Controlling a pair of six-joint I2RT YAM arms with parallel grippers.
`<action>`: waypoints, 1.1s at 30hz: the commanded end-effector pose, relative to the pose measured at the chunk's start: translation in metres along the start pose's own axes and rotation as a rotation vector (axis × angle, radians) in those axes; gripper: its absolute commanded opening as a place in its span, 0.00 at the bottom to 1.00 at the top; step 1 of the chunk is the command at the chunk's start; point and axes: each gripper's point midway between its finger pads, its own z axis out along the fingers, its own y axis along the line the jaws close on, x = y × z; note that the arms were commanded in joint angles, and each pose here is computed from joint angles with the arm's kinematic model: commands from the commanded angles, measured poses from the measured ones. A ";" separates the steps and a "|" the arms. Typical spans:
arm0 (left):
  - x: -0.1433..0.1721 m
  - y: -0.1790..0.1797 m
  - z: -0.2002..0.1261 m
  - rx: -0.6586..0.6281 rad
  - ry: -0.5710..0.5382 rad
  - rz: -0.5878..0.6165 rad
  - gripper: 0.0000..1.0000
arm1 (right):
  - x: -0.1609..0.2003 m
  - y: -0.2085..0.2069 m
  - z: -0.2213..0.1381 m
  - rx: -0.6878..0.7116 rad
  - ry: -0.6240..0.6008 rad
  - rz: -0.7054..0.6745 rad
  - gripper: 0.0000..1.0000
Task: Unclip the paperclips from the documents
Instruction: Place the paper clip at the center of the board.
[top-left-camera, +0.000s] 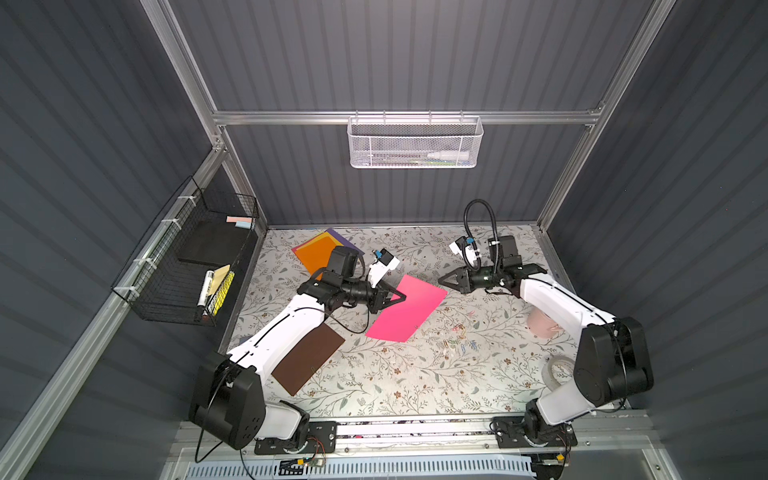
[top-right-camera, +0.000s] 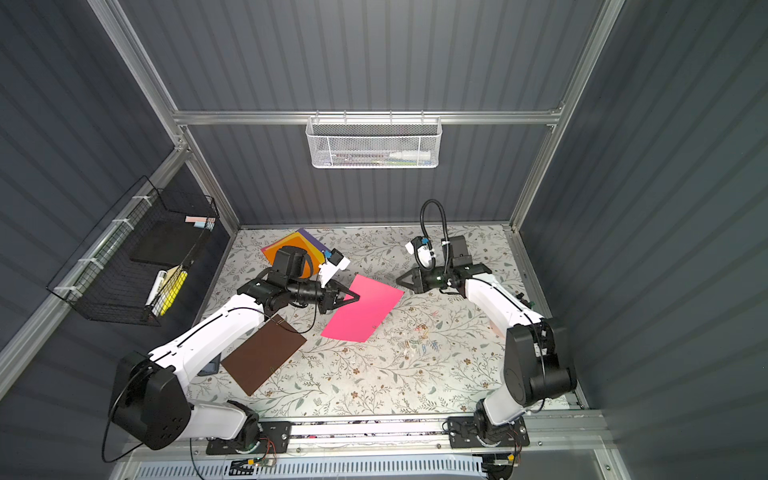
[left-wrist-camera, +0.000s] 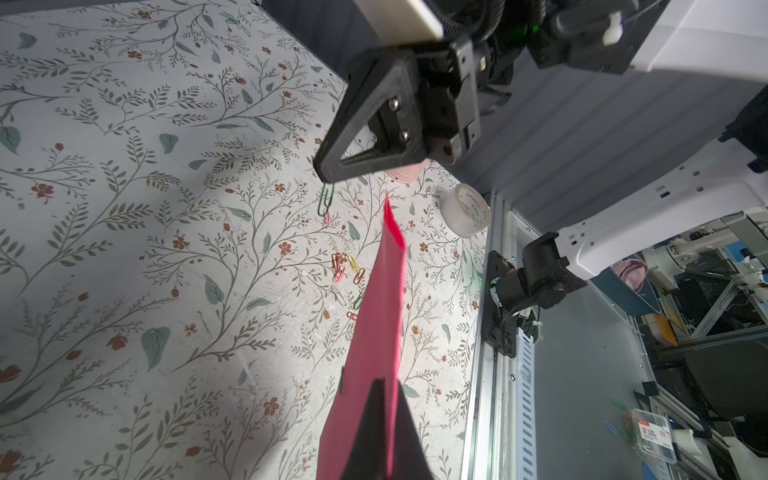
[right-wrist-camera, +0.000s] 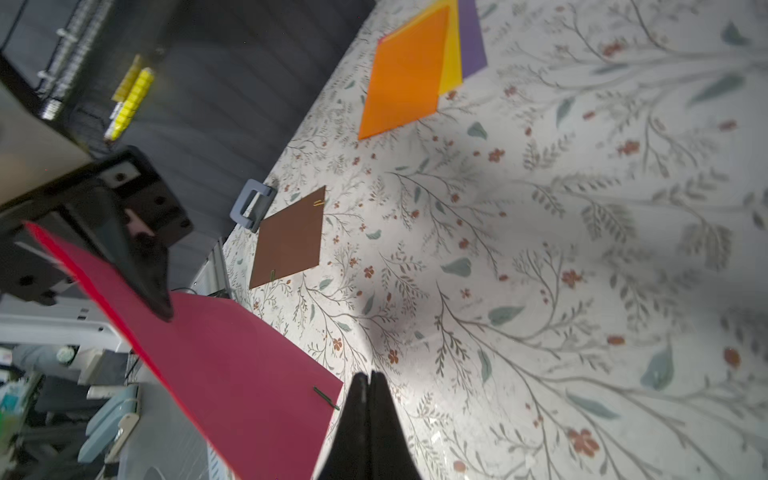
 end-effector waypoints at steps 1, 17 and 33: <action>-0.033 -0.012 -0.017 -0.008 -0.094 0.064 0.00 | 0.044 -0.025 0.004 0.141 0.064 0.184 0.00; -0.064 -0.034 -0.044 0.028 -0.267 0.164 0.00 | 0.125 -0.058 0.012 0.361 0.270 0.344 0.34; -0.070 -0.050 -0.057 0.135 -0.296 0.205 0.00 | 0.020 0.084 -0.039 -0.129 -0.358 -0.345 0.92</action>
